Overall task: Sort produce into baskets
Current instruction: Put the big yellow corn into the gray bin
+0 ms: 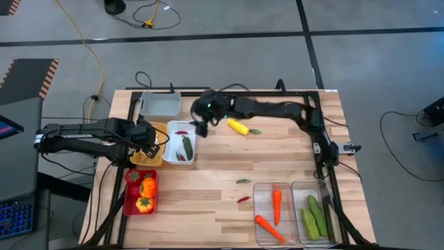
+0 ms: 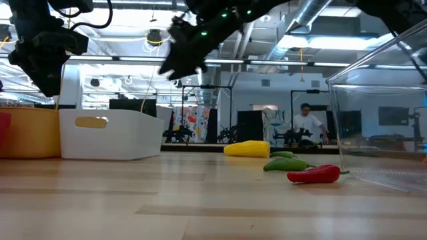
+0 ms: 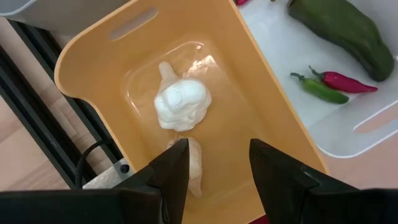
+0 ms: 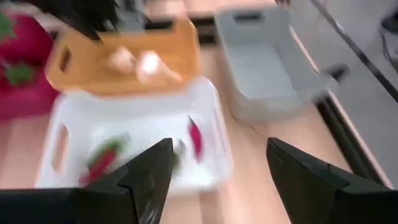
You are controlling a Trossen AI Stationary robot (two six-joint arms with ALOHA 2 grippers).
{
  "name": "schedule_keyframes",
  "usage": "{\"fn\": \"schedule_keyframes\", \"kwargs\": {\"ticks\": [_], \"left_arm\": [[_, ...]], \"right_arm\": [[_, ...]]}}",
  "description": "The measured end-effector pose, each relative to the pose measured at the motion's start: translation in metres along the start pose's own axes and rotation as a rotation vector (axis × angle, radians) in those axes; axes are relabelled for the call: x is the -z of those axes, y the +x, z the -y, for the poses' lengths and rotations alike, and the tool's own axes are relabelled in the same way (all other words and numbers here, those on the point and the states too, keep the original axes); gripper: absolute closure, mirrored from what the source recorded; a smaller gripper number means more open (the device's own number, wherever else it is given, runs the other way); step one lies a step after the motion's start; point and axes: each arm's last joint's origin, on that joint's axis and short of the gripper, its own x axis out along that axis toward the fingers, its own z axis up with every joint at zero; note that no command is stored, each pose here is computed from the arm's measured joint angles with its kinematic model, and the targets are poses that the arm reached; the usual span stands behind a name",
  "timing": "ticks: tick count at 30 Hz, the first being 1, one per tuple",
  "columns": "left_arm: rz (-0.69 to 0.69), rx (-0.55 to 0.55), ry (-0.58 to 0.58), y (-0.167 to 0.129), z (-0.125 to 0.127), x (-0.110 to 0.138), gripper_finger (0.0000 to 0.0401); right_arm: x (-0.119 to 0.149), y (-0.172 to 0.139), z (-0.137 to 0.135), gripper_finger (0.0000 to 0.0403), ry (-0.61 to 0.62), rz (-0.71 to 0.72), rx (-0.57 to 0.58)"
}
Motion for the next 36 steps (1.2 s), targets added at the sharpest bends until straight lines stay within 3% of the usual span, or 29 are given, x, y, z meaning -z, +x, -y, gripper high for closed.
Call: {"fn": "schedule_keyframes", "kwargs": {"ticks": [8,18,26,36], "left_arm": [[0.000,-0.001,0.001,0.000,0.000,0.000,0.0246],[0.000,0.000,0.000,0.000,0.000,0.000,0.0246],[0.000,0.000,0.001,0.000,0.000,0.000,0.0246],[0.000,0.000,0.001,0.000,0.000,0.000,0.0246]], "right_arm": [[0.002,-0.047,0.044,0.0117,0.054,-0.181,0.070],[0.046,-0.060,0.082,0.0117,0.107,-0.525,0.096],[0.078,-0.054,0.081,0.0117,0.153,-0.677,0.086],[0.113,-0.041,0.074,0.0117,0.245,-0.766,0.130]]}}
